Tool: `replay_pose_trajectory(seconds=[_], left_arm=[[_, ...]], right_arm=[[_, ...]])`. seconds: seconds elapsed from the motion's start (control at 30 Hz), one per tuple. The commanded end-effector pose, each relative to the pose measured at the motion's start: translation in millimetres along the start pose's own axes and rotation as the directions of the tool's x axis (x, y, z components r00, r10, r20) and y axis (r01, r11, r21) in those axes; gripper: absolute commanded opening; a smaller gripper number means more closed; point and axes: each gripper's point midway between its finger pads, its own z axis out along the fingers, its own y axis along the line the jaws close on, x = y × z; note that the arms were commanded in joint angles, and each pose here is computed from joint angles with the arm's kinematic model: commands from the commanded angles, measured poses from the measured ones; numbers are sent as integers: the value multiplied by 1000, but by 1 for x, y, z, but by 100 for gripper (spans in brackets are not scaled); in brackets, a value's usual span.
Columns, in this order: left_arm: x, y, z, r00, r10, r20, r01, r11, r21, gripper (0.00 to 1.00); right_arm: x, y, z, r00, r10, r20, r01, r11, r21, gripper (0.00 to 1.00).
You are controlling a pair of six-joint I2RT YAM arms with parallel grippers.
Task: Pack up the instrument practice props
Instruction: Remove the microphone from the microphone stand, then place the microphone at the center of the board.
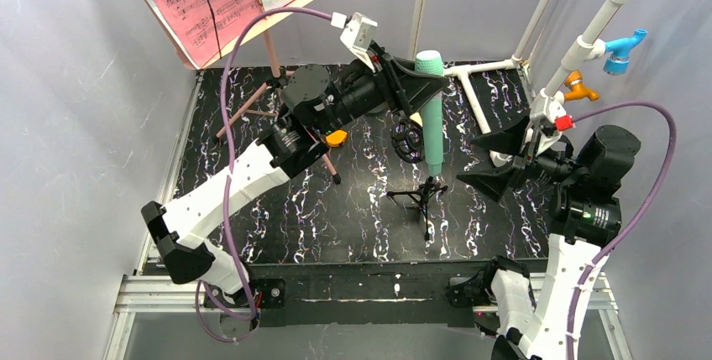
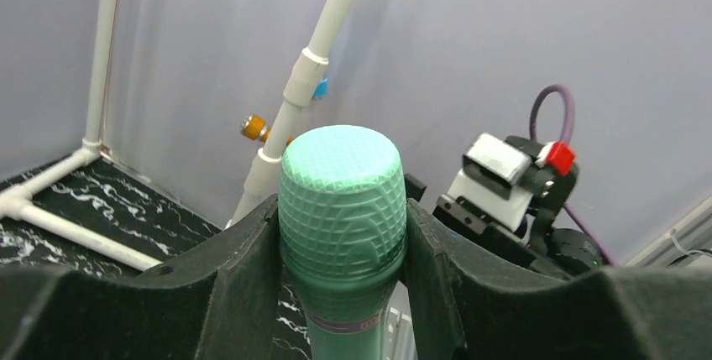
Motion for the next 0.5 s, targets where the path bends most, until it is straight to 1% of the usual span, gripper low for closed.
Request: replay_pose_trajectory(seconds=[0.0, 0.1, 0.3, 0.47], left_arm=[[-5, 0, 7, 996, -75, 50, 75, 997, -4, 0], [5, 0, 13, 993, -113, 37, 113, 994, 1, 0], [25, -6, 25, 990, -139, 21, 139, 990, 15, 0], [41, -11, 37, 989, -148, 27, 148, 989, 16, 0]], right_arm=[[-27, 26, -2, 992, 127, 3, -126, 989, -83, 98], [-31, 22, -1, 981, 195, 2, -194, 979, -65, 98], [-28, 6, 1, 941, 339, -1, -339, 940, -36, 98], [-23, 2, 1, 914, 406, -12, -406, 912, -49, 96]])
